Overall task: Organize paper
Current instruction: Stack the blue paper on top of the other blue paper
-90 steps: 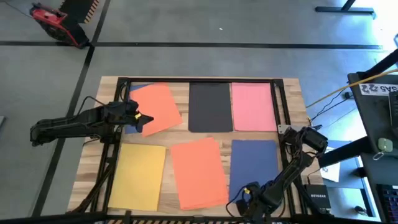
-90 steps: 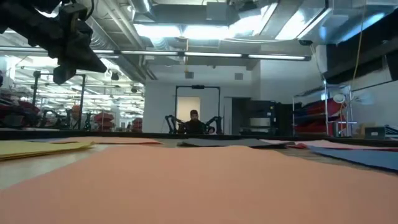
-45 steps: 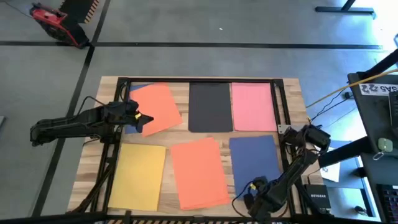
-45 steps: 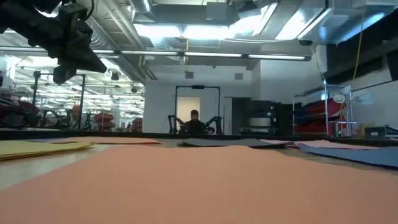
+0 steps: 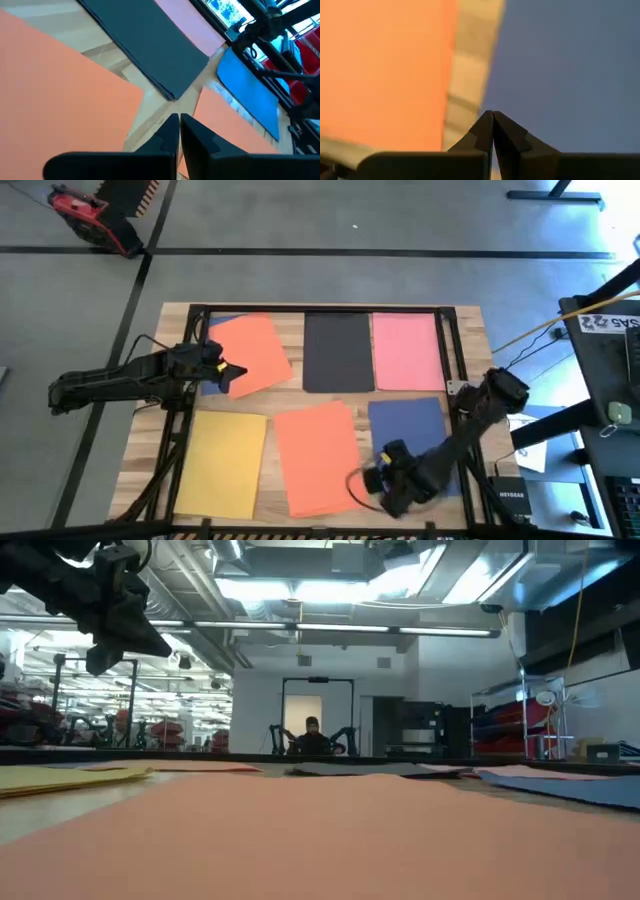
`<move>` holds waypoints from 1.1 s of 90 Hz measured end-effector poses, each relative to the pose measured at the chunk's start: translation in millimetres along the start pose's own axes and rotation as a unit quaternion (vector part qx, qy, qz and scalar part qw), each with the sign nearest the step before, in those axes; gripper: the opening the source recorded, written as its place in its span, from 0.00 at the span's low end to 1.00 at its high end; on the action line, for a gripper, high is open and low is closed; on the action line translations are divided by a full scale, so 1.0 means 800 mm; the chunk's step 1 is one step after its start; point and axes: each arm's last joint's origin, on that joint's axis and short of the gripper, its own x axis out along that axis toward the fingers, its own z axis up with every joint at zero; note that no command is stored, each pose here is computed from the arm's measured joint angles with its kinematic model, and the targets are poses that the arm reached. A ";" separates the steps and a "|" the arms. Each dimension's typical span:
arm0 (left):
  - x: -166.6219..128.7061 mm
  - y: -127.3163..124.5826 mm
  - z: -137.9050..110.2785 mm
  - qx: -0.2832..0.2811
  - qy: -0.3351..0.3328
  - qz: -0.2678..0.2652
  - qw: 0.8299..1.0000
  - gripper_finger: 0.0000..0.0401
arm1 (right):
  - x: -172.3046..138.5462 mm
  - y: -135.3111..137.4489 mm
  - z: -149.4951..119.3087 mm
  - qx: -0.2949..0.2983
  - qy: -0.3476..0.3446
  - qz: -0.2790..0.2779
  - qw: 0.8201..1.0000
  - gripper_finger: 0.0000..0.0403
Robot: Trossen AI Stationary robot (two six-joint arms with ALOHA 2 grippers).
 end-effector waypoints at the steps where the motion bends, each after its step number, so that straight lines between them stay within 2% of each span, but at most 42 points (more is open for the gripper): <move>1: 0.000 0.000 0.000 0.000 0.000 0.000 1.000 0.00 | 0.001 0.002 0.004 -0.005 0.000 0.000 1.000 0.00; 8: 0.000 0.000 0.000 0.000 0.001 0.000 1.000 0.00 | 0.011 0.015 0.036 -0.024 0.002 -0.002 1.000 0.00; 27: 0.000 0.002 -0.002 -0.001 0.010 0.008 1.000 0.00 | 0.048 0.018 0.119 0.019 -0.013 -0.051 0.998 0.00; 44: 0.000 0.002 -0.003 -0.001 0.011 0.009 1.000 0.00 | 0.079 0.019 0.160 0.012 0.001 -0.016 1.000 0.00; 54: 0.000 0.002 -0.003 0.000 0.013 0.010 1.000 0.00 | 0.090 0.016 0.172 0.013 0.016 -0.009 1.000 0.00; 73: 0.000 0.003 -0.003 0.000 0.014 0.011 1.000 0.00 | 0.115 -0.005 0.172 0.016 0.055 -0.024 0.998 0.00; 99: 0.000 0.004 -0.005 0.004 0.021 0.017 1.000 0.00 | 0.120 -0.012 0.171 0.027 0.066 -0.027 0.997 0.00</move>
